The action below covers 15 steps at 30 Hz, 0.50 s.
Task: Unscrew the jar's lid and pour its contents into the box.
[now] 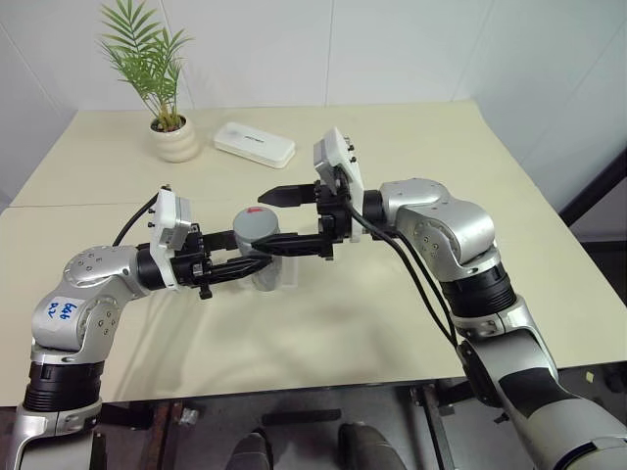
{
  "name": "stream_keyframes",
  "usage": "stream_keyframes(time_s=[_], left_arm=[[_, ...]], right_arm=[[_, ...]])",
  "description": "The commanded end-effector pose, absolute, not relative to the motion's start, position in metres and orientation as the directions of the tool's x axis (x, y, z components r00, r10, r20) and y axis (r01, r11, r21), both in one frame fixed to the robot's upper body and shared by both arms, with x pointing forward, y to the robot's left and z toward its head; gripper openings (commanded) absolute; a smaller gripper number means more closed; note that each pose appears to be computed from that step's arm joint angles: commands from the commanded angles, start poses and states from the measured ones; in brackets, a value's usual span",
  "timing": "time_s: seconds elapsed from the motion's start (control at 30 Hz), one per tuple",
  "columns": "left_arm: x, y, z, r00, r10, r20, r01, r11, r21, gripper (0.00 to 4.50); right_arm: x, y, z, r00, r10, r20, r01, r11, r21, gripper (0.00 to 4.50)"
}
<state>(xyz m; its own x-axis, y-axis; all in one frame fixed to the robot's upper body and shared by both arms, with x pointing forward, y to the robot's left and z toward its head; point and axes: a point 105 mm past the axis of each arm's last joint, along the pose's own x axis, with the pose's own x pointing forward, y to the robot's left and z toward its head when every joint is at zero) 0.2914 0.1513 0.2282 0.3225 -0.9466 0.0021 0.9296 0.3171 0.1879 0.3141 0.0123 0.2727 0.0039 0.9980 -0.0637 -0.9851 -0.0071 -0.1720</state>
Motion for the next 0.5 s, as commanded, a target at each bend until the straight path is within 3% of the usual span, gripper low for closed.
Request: stream_keyframes(time_s=[0.03, 0.5], left_arm=[[0.2844, 0.1488, 0.2368, 0.284, -0.959, 0.013, 0.933, 0.28, 0.226, 1.88], [0.2835, 0.1499, 0.2368, 0.283, -0.959, 0.007, 0.933, 0.277, 0.228, 1.88]], right_arm=[[0.3144, 0.0014, 0.285, 0.027, 0.999, -0.025, -0.98, 0.021, -0.199, 4.49], [0.3148, -0.0044, 0.2808, 0.023, 0.999, -0.024, -0.984, 0.018, -0.178, 4.49]])
